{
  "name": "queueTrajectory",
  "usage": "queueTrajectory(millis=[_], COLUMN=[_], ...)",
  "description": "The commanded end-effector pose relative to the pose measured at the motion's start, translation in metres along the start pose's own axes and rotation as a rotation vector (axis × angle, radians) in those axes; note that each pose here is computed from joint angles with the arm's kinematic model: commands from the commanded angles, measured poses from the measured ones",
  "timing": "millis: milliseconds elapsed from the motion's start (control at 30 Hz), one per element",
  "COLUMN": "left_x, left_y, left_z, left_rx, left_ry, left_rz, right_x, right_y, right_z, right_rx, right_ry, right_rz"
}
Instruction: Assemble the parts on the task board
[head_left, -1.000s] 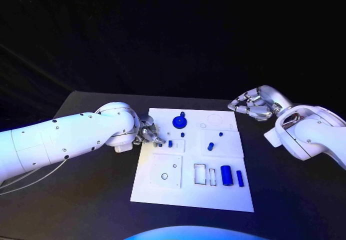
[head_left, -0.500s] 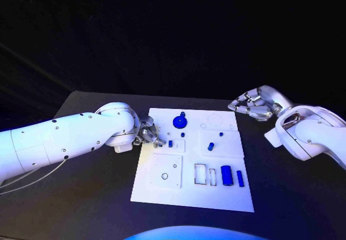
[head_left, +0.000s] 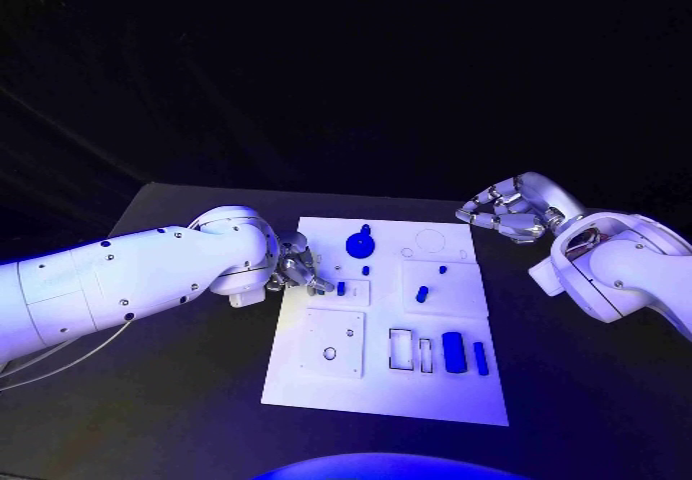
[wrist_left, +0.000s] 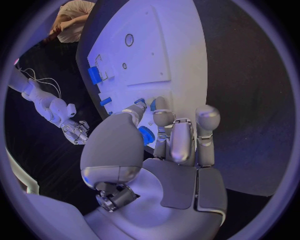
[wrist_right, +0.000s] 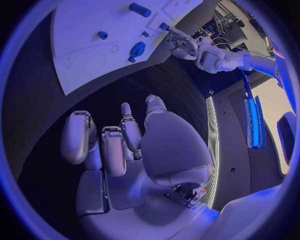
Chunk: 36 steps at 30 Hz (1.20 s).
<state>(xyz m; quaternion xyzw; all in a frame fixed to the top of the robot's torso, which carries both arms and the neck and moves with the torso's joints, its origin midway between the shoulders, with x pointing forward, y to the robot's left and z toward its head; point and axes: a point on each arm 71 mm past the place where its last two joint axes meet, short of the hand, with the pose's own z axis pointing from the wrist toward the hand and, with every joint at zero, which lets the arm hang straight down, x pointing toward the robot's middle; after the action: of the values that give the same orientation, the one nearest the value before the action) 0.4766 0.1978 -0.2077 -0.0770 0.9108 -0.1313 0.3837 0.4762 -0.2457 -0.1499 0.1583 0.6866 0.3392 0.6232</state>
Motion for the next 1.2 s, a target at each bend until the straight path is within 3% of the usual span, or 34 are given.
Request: queueTrajectory(millis=[33, 200, 433, 633, 833, 900, 1067, 1200], left_x=[-0.0012, -0.0068, -0.0217, -0.0311, -0.035, -0.035, -0.0314, -0.0246], left_y=[-0.0026, -0.0021, -0.0016, -0.0051, -0.0218, -0.0298, -0.0484, -0.059], left_z=[-0.0027, -0.0091, -0.0199, -0.0251, -0.0244, -0.0233, -0.0207, -0.0151], left_rx=[0.024, 0.046, 0.089, 0.137, 0.256, 0.323, 0.484, 0.548], left_ry=[-0.013, -0.031, -0.067, -0.102, -0.19, -0.252, -0.414, -0.473], left_rz=[-0.064, -0.128, -0.199, -0.225, -0.199, -0.175, -0.059, 0.055], right_x=[0.001, 0.001, 0.001, 0.001, 0.001, 0.001, 0.001, 0.002], right_y=[0.001, 0.0, 0.0, 0.0, 0.0, 0.0, 0.0, 0.0], right_z=[0.0, 0.0, 0.001, 0.001, 0.001, 0.001, 0.001, 0.001], right_rx=[-0.007, -0.007, -0.007, -0.007, -0.009, -0.01, -0.014, -0.016], right_ry=[0.003, 0.003, 0.002, 0.001, -0.001, -0.002, -0.003, -0.002], right_rz=[-0.007, -0.007, -0.007, -0.008, -0.007, -0.007, -0.004, -0.004])
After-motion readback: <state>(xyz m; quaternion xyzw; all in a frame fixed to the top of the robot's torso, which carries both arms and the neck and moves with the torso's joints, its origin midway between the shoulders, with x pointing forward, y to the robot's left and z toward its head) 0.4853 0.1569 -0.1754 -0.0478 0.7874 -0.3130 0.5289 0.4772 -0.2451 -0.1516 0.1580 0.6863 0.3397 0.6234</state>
